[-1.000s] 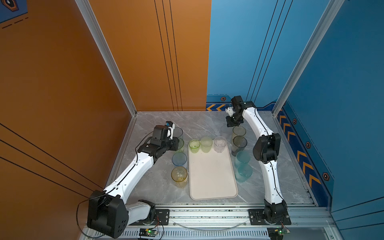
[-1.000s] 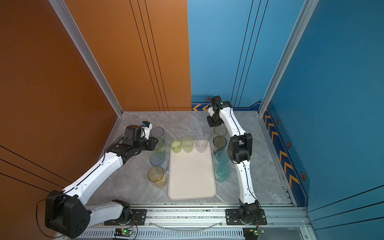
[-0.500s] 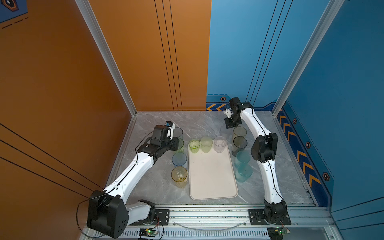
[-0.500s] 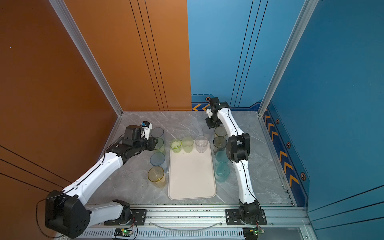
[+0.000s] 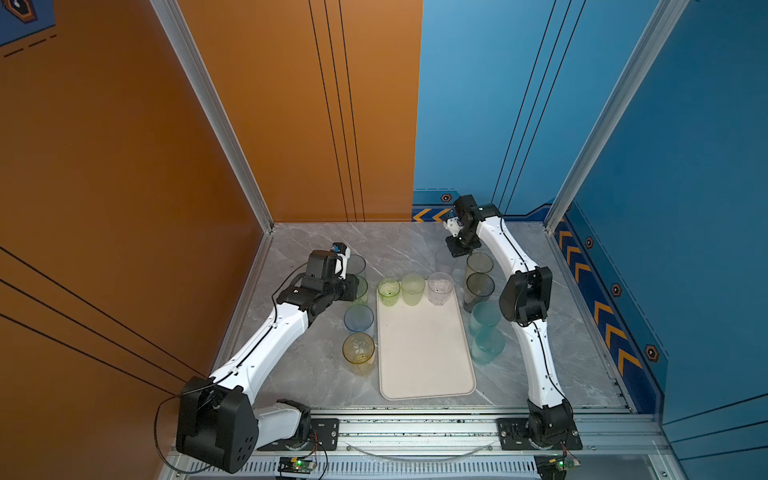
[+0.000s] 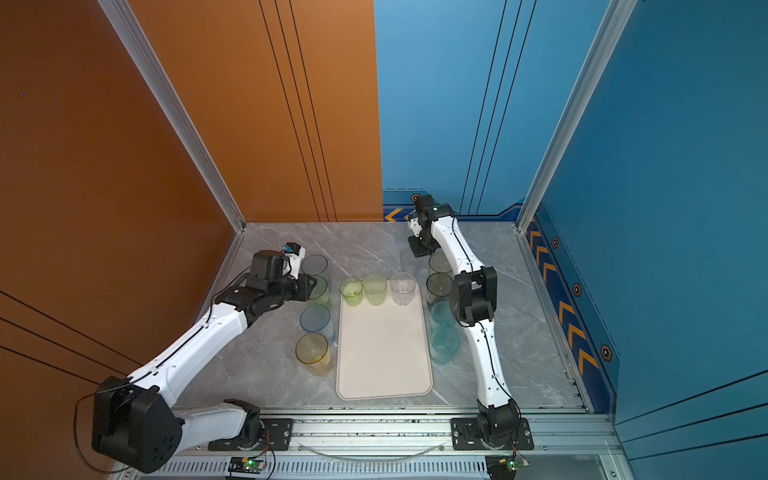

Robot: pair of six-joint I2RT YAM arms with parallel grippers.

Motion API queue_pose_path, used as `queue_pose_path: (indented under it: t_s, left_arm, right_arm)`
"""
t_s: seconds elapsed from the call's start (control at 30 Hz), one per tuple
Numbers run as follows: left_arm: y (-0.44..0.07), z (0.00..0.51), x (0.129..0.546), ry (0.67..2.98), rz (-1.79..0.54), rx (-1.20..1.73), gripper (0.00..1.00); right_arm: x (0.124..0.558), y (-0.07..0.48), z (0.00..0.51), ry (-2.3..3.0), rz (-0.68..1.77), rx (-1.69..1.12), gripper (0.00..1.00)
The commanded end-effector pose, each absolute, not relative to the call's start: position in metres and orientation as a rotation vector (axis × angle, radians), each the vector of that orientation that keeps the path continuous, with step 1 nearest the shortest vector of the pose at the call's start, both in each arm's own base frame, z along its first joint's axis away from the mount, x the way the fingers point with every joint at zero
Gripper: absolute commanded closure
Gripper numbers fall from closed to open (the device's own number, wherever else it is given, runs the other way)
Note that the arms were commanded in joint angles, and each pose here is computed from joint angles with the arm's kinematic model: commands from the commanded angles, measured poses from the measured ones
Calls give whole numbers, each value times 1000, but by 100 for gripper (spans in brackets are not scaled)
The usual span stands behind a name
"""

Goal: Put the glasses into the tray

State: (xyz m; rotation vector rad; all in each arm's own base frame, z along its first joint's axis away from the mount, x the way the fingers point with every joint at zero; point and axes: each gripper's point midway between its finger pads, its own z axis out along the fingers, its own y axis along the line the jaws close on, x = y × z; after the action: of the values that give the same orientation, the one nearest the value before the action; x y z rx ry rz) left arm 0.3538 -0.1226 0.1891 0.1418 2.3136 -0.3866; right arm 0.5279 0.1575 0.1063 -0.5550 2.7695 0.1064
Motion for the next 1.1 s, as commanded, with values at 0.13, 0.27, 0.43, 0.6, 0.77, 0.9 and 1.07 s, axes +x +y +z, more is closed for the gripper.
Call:
queue_pose_path:
  t_s: [0.13,0.27,0.43,0.6,0.77,0.9,1.07]
  left_arm:
    - [-124,203,361,2275,-407,152,70]
    - [-123,202,360,2280,-393,155,70]
    - [-124,205,358,2275,-374,166,70]
    - [-124,209,355,2266,-357,177,70]
    - [-125,213,351,2258,-350,185,70]
    - [-125,217,348,2251,-340,192,70]
    - [-127,227,344,2228,-330,206,70]
  right_arm:
    - [533,159,115,2732,25,-580,97]
    - [537,162,130,2687,19,-565,98]
    - [541,168,155,2623,36,-531,99]
    - [542,175,187,2546,49,-508,99]
    - [540,178,215,2482,43,-494,99]
    - [535,180,236,2443,44,-485,99]
    - [522,185,263,2398,56,-489,100]
